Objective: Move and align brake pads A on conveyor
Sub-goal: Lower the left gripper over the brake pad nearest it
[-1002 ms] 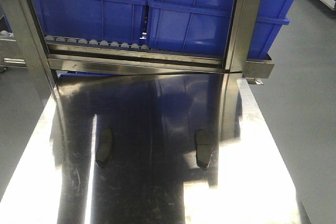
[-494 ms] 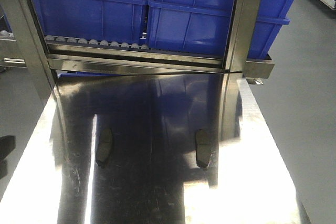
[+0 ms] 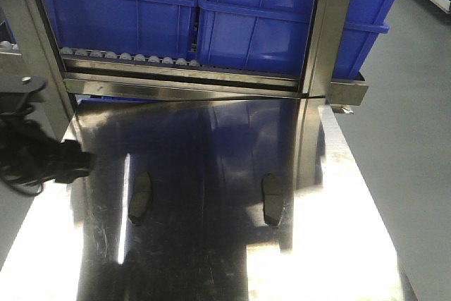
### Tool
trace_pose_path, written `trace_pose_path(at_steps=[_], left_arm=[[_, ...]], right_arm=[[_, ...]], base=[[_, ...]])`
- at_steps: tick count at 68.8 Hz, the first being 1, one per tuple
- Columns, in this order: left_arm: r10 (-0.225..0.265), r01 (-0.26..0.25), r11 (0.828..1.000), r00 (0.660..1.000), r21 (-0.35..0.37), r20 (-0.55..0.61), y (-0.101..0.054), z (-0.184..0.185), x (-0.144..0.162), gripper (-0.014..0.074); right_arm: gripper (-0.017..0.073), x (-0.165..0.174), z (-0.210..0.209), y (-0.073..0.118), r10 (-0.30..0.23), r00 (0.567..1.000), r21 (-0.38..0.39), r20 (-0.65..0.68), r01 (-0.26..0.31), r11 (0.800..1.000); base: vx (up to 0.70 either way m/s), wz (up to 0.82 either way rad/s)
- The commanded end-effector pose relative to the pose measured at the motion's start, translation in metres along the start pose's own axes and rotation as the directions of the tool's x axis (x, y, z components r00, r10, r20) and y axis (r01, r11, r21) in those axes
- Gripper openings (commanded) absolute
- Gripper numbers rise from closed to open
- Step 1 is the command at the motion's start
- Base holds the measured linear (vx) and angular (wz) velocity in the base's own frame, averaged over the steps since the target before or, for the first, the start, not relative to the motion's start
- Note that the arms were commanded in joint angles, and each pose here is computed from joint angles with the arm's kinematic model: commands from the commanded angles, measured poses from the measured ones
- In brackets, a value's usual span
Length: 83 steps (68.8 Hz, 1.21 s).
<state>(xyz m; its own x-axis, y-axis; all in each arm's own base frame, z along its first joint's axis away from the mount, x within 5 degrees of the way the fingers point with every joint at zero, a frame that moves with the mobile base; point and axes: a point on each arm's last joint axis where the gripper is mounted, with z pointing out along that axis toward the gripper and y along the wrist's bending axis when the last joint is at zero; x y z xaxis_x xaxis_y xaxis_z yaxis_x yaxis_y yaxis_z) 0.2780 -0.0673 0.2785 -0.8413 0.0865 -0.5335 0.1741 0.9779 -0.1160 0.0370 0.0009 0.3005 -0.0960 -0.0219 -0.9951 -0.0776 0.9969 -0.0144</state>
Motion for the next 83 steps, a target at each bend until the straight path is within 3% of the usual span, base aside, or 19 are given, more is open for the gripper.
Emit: trace_pose_path(at_steps=[1,8,16,29,69,83], left_arm=[[0.010,-0.012,0.999,0.998,0.031,0.064,-0.018,0.002,-0.023,0.0481],[0.030,-0.030,0.999,0.999,0.028,0.017,-0.031,0.021,-0.032,0.0481],[-0.019,0.020,0.999,0.999,0.027,-0.048,-0.040,0.048,-0.036,0.0481],[-0.036,0.039,0.999,0.990,0.016,-0.137,-0.048,0.080,-0.037,0.0481],[-0.095,0.092,0.995,0.962,-0.024,-0.257,-0.052,0.121,-0.053,0.0481],[-0.147,0.141,0.989,0.951,-0.043,-0.273,-0.052,0.129,-0.051,0.0481]], right_arm=[[0.0379,-0.014,-0.001,0.000,-0.011,0.996,0.002,0.088,0.010,1.000],[0.0379,-0.014,-0.001,0.000,-0.011,0.996,0.002,0.088,0.010,1.000],[0.0379,-0.014,-0.001,0.000,-0.011,0.996,0.002,0.088,0.010,1.000],[0.0379,-0.014,-0.001,0.000,-0.011,0.996,0.002,0.088,0.010,1.000],[0.0379,-0.014,-0.001,0.000,-0.011,0.996,0.002,0.088,0.010,1.000],[0.0379,-0.014,-0.001,0.000,-0.011,0.996,0.002,0.088,0.010,1.000]], base=[[0.00,0.00],[0.00,0.00],[0.00,0.00],[0.00,0.00],[0.00,0.00],[0.00,0.00]])
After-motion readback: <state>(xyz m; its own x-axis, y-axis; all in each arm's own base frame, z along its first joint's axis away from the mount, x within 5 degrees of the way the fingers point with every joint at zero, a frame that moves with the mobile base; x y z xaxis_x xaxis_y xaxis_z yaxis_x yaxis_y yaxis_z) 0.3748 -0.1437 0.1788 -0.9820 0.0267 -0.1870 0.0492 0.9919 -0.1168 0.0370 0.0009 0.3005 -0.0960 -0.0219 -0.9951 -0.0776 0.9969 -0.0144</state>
